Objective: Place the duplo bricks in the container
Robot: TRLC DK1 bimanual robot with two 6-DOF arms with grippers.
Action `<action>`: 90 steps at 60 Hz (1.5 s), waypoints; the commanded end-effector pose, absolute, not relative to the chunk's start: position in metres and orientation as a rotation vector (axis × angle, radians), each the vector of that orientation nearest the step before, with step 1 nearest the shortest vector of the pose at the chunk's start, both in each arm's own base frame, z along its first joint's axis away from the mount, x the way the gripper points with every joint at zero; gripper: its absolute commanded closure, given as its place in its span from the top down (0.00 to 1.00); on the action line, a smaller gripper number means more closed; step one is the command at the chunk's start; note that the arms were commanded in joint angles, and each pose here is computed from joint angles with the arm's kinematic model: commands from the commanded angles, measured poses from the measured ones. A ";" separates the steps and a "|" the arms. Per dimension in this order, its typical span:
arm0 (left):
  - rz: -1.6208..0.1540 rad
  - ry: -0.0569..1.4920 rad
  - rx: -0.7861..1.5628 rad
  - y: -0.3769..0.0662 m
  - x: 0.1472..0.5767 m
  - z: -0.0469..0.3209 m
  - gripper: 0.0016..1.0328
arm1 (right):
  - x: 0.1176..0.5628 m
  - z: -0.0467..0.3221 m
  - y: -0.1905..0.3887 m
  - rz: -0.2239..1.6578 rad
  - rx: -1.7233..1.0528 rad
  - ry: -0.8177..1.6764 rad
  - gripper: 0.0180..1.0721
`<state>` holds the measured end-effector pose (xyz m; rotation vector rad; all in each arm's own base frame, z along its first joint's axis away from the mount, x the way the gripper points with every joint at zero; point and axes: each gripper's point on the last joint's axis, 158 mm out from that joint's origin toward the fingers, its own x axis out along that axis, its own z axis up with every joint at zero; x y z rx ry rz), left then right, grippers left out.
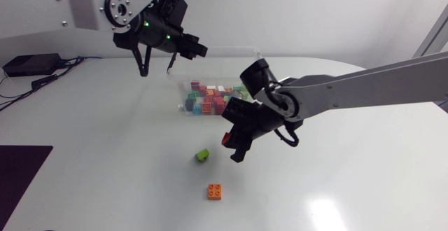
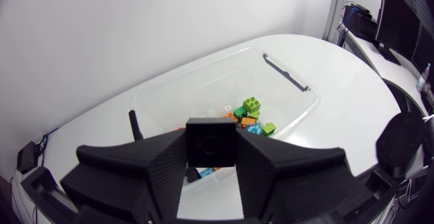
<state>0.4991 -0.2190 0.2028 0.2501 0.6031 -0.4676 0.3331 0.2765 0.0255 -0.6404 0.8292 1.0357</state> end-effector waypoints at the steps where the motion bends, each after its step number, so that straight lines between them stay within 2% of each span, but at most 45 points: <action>1: -0.452 0.608 0.212 -0.222 0.523 0.195 0.30 | 0.332 0.043 0.265 1.023 -0.632 0.811 0.29; 15: -0.436 0.610 0.204 -0.231 0.568 0.171 0.32 | 0.344 0.096 0.245 0.975 -0.583 0.735 0.29; 18: -0.436 0.608 0.202 -0.234 0.574 0.168 0.39 | 0.348 0.108 0.242 0.969 -0.568 0.714 0.29; 20: -0.428 0.610 0.203 -0.233 0.581 0.165 0.54 | 0.350 0.115 0.241 0.967 -0.561 0.701 0.29; 22: -0.411 0.612 0.211 -0.231 0.587 0.160 0.74 | 0.355 0.123 0.239 0.957 -0.555 0.687 0.29; 24: -0.401 0.616 0.218 -0.230 0.591 0.157 0.88 | 0.359 0.130 0.237 0.950 -0.542 0.677 0.29; 25: -0.401 0.616 0.218 -0.230 0.592 0.156 0.88 | 0.361 0.133 0.236 0.947 -0.536 0.673 0.29; 26: -0.394 0.622 0.223 -0.228 0.594 0.154 0.95 | 0.363 0.137 0.235 0.942 -0.532 0.667 0.29; 33: -0.384 0.632 0.228 -0.219 0.595 0.154 0.96 | 0.380 0.161 0.231 0.909 -0.497 0.621 0.29; 43: -0.371 0.635 0.231 -0.202 0.574 0.176 0.96 | 0.407 0.188 0.228 0.864 -0.434 0.561 0.29; 54: -0.387 0.640 0.261 -0.181 0.516 0.200 0.96 | 0.444 0.206 0.229 0.806 -0.365 0.497 0.29; 63: -0.427 0.639 0.299 -0.173 0.472 0.211 0.96 | 0.469 0.206 0.236 0.785 -0.330 0.463 0.29; 74: -0.492 0.701 0.324 -0.170 0.429 0.195 0.96 | 0.499 0.200 0.244 0.756 -0.307 0.420 0.29; 85: -0.597 0.774 0.399 -0.183 0.386 0.153 0.95 | 0.535 0.174 0.258 0.719 -0.309 0.431 0.30; 88: -0.631 0.793 0.416 -0.187 0.377 0.143 0.95 | 0.544 0.165 0.261 0.713 -0.314 0.441 0.36; 89: -0.661 0.808 0.433 -0.191 0.370 0.134 0.95 | 0.549 0.161 0.263 0.707 -0.317 0.446 0.46; 90: -0.670 0.813 0.441 -0.191 0.368 0.131 0.95 | 0.552 0.160 0.264 0.704 -0.319 0.447 0.50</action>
